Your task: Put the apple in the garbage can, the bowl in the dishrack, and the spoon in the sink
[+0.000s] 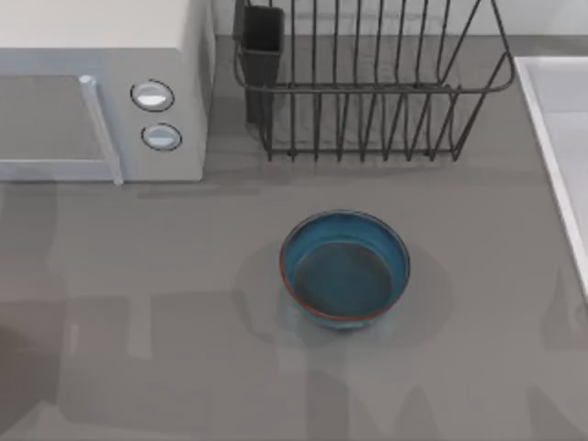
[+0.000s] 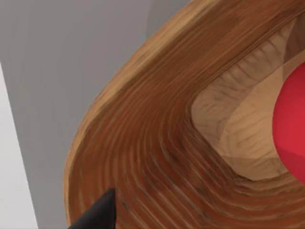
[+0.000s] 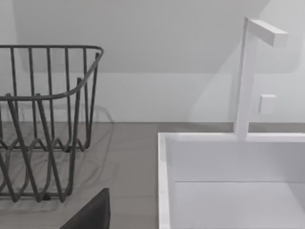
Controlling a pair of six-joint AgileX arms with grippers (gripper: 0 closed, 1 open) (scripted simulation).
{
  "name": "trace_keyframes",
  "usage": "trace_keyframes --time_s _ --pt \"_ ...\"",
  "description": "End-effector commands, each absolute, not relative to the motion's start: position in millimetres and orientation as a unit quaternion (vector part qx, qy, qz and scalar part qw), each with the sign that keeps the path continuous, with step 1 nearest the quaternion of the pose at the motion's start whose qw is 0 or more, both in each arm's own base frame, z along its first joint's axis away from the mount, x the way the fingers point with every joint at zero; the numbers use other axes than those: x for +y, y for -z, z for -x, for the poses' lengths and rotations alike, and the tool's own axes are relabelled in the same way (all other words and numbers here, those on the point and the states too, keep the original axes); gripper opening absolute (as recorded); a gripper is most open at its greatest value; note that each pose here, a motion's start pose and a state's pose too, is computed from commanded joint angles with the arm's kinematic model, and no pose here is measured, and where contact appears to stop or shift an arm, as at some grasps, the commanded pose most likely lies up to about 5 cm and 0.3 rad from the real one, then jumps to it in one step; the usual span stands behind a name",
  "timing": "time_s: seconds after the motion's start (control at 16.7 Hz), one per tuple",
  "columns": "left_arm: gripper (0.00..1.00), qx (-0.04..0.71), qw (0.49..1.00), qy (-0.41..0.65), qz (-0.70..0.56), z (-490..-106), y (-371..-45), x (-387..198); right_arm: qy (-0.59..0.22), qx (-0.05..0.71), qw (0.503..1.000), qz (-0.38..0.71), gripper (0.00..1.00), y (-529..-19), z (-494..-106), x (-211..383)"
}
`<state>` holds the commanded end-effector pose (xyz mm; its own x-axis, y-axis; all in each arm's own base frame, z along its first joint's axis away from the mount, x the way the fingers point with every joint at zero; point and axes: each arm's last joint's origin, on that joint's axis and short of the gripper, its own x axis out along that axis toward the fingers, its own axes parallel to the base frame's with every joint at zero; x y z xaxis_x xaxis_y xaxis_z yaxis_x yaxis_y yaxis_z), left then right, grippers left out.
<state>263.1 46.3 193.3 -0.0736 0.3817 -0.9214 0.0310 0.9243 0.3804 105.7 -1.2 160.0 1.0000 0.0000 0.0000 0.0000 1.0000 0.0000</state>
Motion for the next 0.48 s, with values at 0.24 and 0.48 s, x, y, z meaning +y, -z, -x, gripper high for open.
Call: trace_keyframes --time_s 0.24,0.48 --pt "1.0 0.716 0.67 -0.132 -0.142 -261 -194 45 0.0 0.0 1.0 0.0 1.0 -160 -106 -1" --pt "1.0 0.662 0.727 -0.135 -0.124 -241 -203 39 0.0 0.0 1.0 0.0 1.0 -160 -106 -1"
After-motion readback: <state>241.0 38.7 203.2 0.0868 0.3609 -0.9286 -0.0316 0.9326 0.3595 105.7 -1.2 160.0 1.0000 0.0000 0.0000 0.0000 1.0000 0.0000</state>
